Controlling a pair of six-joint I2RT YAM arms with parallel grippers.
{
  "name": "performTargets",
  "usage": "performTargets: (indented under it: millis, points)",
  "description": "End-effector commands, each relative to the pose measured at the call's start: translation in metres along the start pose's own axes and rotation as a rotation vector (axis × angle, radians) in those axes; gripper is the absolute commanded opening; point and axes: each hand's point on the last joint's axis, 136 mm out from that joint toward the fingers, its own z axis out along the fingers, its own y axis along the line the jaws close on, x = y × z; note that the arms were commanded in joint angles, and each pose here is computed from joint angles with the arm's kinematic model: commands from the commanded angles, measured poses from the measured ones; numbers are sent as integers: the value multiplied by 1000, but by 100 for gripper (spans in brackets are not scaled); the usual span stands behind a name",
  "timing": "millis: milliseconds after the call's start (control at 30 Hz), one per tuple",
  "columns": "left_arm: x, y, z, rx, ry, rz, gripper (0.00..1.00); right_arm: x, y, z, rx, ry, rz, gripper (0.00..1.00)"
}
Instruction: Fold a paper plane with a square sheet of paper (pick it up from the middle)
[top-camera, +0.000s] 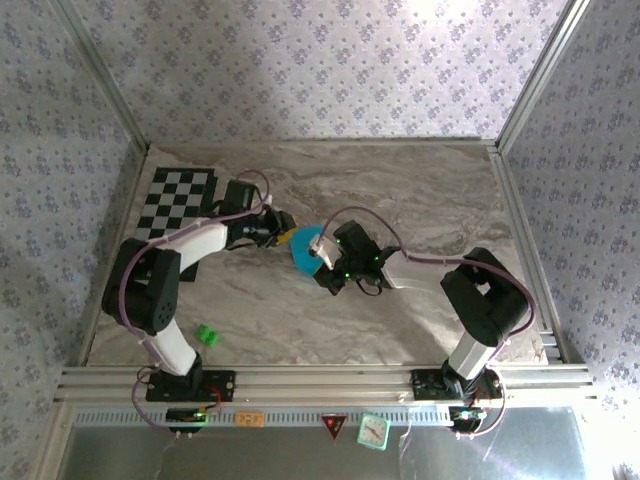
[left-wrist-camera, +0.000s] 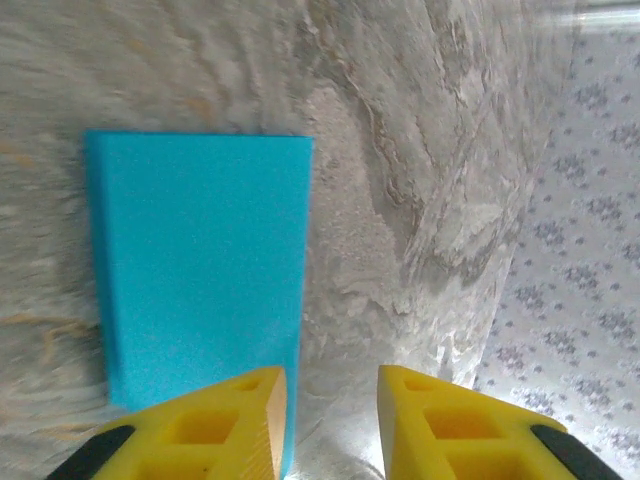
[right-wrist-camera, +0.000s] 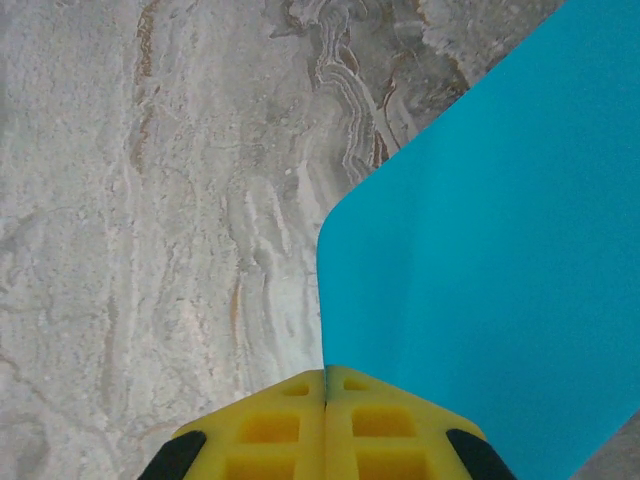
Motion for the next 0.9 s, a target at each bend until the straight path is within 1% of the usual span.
performTargets:
  millis: [0, 167, 400, 633, 867]
  points:
    - [6, -2, 21, -27, 51, 42, 28, -4, 6, -5, -43, 12, 94, 0]
    - [7, 1, 49, -66, 110, 64, 20, -2, 5, -3, -50, 16, 139, 0]
    - [9, 23, 73, -169, 173, 83, 14, -4, -2, -2, -63, 7, 199, 0]
    - [17, 45, 85, -209, 229, 79, 12, -3, -14, -5, -37, 10, 234, 0]
    - [27, 55, 89, -231, 273, 91, 10, -2, -36, -8, 28, 18, 283, 1]
